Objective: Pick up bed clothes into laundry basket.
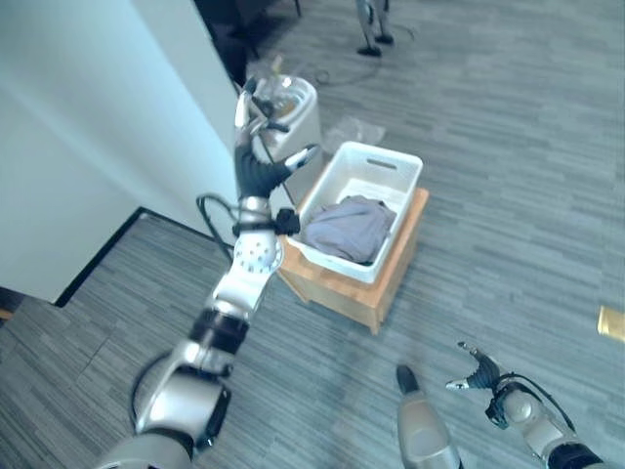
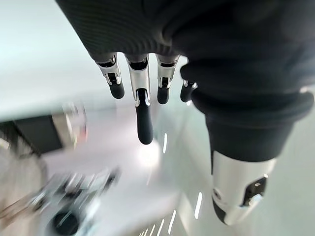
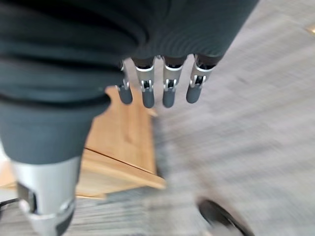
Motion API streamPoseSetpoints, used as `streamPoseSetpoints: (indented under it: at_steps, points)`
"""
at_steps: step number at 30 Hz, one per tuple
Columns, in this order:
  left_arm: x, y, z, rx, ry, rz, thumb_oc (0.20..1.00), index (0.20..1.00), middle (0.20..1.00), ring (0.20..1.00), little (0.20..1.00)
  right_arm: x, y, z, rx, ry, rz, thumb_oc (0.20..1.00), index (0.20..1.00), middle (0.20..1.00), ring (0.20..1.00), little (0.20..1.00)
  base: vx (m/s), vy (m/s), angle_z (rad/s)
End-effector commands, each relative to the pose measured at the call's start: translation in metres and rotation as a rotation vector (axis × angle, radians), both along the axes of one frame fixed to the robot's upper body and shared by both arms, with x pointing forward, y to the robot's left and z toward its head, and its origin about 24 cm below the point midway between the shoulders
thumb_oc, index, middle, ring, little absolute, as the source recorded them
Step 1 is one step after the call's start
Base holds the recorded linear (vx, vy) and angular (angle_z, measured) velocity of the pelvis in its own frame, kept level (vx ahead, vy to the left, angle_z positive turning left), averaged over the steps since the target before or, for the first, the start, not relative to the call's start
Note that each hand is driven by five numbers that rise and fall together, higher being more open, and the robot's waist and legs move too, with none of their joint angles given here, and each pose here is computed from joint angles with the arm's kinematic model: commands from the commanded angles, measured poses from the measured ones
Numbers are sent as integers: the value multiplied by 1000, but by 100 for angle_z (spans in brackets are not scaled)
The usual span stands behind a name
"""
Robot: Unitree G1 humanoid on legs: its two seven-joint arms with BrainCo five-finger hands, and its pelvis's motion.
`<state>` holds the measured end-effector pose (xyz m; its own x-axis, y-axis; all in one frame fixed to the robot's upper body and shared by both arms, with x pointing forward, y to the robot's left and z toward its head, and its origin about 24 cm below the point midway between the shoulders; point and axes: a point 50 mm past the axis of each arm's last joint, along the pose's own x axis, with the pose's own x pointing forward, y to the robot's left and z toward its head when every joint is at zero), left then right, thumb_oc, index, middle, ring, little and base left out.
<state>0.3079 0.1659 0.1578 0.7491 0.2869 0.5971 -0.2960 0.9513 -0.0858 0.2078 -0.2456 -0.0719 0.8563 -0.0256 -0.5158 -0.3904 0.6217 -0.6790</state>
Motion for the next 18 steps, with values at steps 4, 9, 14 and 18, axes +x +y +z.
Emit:
streamPoseSetpoints:
  at_steps: [4, 9, 14, 18]
  points:
    - [-26, 42, -53, -98, 179, 41, 1000, 1000, 1000, 1000, 1000, 9, 8, 8, 48, -75, -23, 1000, 1000, 1000, 1000, 1000, -240, 116, 69]
    - [-47, 51, -96, -40, 408, 6, 1000, 1000, 1000, 1000, 1000, 11, 7, 20, 122, -135, -84, 1000, 1000, 1000, 1000, 1000, -184, 180, 87]
    - [-63, 53, -127, -26, 571, -57, 1000, 1000, 1000, 1000, 1000, 34, 19, 50, 212, -263, -56, 1000, 1000, 1000, 1000, 1000, -193, 192, 95]
    - [-73, 53, -137, -38, 630, -87, 1000, 1000, 1000, 1000, 1000, 46, 30, 62, 267, -313, -23, 1000, 1000, 1000, 1000, 1000, -162, 151, -11]
